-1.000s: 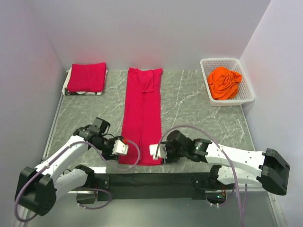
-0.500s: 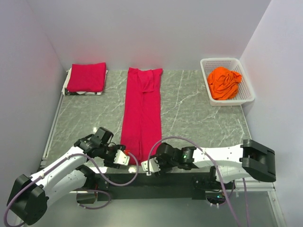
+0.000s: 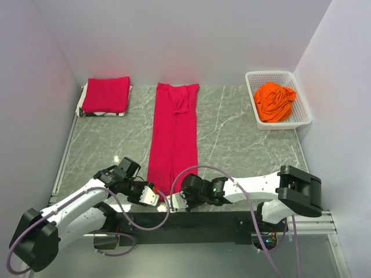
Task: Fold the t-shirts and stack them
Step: Fold the tshirt
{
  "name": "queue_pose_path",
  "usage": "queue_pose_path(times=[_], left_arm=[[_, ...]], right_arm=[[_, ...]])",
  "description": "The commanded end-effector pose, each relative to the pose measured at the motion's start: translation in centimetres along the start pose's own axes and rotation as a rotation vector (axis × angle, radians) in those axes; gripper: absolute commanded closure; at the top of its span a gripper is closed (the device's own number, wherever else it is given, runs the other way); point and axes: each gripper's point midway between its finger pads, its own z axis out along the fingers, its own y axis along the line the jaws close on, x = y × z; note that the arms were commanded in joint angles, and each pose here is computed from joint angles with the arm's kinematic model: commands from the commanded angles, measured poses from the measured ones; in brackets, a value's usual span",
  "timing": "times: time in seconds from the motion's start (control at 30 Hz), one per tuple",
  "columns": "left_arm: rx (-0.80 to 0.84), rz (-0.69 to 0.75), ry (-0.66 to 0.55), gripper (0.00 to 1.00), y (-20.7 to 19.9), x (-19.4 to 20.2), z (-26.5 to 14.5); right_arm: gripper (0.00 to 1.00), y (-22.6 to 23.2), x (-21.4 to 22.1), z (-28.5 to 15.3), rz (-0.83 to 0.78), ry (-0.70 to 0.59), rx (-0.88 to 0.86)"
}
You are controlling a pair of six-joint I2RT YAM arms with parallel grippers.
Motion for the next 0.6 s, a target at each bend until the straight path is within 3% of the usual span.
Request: queue_pose_path(times=[0.0, 0.17, 0.43, 0.57], left_arm=[[0.005, 0.064, 0.001, 0.54, 0.5, 0.1, 0.7], [0.023, 0.1, 0.007, 0.58, 0.5, 0.1, 0.9], [0.096, 0.056, 0.071, 0.49, -0.1, 1.0, 1.1], [0.084, 0.017, 0.105, 0.59, 0.5, 1.4, 1.1]], right_arm=[[0.99, 1.5, 2.4, 0.3, 0.026, 0.094, -0.037], [1.0, 1.3, 2.3, 0.3, 0.035, 0.099, -0.03], [1.0, 0.1, 1.9, -0.4, 0.084, 0.097, 0.001], [1.0, -0.3, 1.9, -0.9, 0.097, 0.084, 0.023]])
